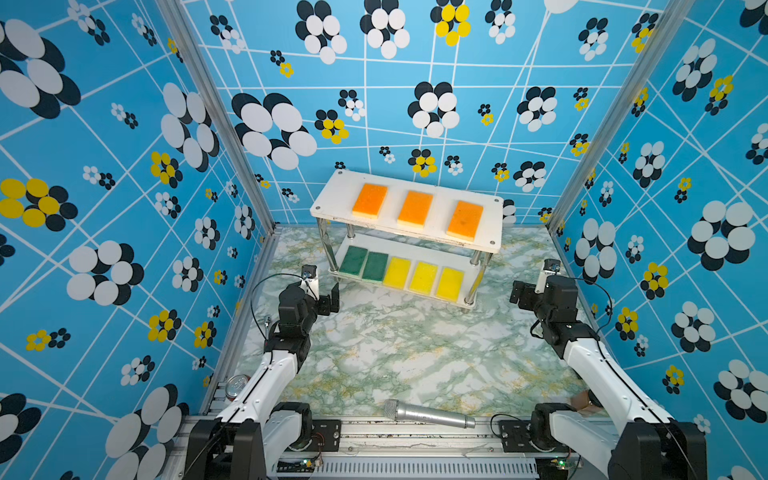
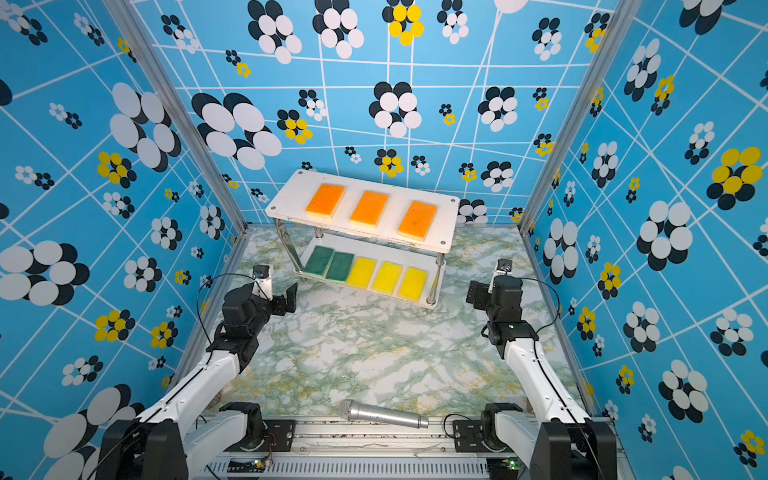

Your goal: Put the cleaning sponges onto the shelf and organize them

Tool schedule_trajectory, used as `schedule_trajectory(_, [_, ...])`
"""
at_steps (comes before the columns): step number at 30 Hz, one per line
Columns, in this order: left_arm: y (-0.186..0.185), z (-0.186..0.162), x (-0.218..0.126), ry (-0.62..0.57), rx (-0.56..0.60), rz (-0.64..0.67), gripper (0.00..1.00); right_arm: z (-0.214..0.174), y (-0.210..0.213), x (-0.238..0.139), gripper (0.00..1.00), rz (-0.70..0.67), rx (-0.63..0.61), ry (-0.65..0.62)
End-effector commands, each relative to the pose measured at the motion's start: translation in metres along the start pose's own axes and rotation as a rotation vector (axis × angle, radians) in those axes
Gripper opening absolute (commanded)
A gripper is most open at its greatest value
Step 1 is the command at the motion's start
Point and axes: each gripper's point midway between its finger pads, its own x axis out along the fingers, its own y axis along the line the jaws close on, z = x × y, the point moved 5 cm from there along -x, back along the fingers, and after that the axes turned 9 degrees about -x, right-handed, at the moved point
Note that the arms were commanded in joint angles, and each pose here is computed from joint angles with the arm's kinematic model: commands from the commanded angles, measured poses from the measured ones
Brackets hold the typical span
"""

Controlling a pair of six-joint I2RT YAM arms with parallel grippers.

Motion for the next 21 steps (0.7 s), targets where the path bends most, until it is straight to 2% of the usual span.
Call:
schedule_trajectory(1, [0.002,-0.004,0.003,-0.082,-0.016,-0.015,0.99,0.001,-0.008,0.007,0.97,-0.033,0.031,-0.086])
schedule_trajectory(3, [0.001,-0.006,0.0,-0.107,-0.004,-0.038,0.99,-0.005,-0.008,0.01,0.97,-0.038,0.032,-0.102])
schedule_trajectory(7, [0.002,-0.015,0.004,-0.047,0.016,-0.038,0.99,-0.013,-0.004,0.019,0.97,-0.025,0.039,-0.147])
schedule_trajectory(14, [0.009,-0.03,0.014,-0.027,-0.003,-0.011,0.99,-0.037,0.006,0.053,0.96,0.007,0.018,-0.08])
schedule_trajectory(21, [0.003,-0.036,0.025,-0.019,-0.025,-0.075,0.99,-0.037,0.005,0.056,0.96,-0.008,0.024,-0.191])
